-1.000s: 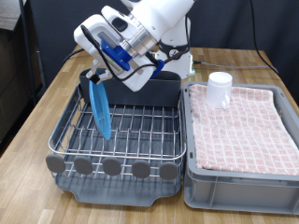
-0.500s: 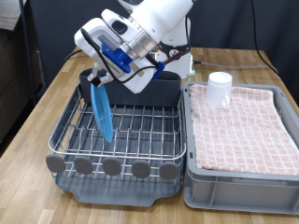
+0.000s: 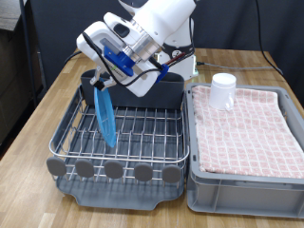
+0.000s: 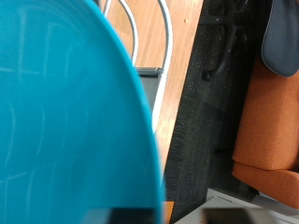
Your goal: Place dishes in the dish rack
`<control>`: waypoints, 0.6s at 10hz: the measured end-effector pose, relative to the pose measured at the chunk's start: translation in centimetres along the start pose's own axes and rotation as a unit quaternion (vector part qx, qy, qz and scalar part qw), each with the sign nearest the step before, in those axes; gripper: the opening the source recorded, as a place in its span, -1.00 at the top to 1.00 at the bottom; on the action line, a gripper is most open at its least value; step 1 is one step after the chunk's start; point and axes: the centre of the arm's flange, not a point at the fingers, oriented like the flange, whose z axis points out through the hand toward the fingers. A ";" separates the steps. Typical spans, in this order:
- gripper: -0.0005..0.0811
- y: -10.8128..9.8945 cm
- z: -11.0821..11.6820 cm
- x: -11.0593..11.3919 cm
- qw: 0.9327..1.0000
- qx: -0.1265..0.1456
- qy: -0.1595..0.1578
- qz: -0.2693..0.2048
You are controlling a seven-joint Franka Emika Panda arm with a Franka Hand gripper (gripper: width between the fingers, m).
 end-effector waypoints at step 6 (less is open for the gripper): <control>-0.70 0.1 -0.5 1.6 0.992 0.105 -0.065 0.018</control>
